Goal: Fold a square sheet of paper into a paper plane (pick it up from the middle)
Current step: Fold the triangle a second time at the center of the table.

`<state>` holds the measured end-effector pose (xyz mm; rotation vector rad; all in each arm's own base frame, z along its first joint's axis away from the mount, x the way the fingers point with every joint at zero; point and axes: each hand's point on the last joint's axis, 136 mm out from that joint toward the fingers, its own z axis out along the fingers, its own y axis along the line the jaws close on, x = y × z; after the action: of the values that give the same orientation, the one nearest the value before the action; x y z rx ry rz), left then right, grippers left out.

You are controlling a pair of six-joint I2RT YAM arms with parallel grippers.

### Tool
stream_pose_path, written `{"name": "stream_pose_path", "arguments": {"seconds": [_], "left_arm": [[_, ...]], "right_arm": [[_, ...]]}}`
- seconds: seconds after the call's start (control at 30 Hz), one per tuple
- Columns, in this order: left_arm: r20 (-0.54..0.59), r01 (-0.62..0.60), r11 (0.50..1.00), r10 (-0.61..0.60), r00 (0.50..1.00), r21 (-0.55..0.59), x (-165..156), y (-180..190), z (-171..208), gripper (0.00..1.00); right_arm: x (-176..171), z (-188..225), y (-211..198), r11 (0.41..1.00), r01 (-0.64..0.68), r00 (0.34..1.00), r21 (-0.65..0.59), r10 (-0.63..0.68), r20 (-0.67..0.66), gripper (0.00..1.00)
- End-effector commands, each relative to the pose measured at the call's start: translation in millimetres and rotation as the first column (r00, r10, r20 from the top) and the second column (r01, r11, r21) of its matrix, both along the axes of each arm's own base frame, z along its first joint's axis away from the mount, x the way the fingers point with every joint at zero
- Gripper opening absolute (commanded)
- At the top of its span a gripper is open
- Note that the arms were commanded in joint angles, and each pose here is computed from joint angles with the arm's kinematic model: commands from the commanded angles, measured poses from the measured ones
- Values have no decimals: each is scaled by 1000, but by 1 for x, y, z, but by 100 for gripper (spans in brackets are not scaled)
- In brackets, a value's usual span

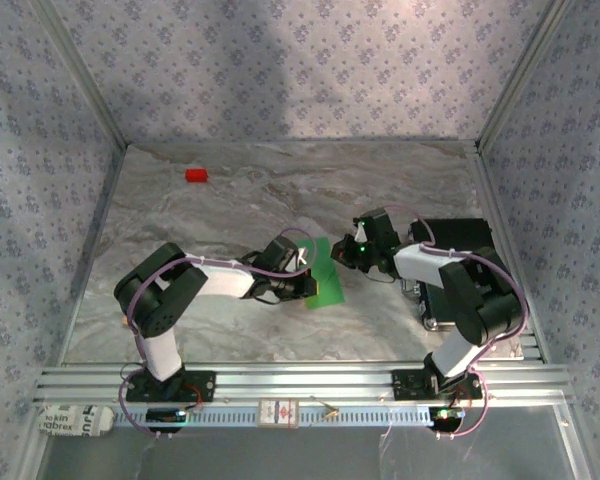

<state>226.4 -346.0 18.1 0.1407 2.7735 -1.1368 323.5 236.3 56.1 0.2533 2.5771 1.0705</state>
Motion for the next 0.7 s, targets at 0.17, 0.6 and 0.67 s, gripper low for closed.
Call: {"name": "stream_pose_path", "arguments": {"seconds": [0.17, 0.6, 0.67], "left_arm": [[-118, 17, 983, 5, 993, 184, -25, 41, -39, 0], [-44, 2, 1000, -2, 999, 10, 0, 6, 24, 6], [-37, -6, 1000, 5, 999, -22, 6, -2, 33, 6]], "right_arm": [[-25, -34, 5, 998, -40, 995, -43, 36, -98, 0], [-38, -63, -15, 994, 17, 990, -108, -32, -140, 0], [-38, -62, -15, 994, 18, 989, -108, -33, -141, 0]]}}
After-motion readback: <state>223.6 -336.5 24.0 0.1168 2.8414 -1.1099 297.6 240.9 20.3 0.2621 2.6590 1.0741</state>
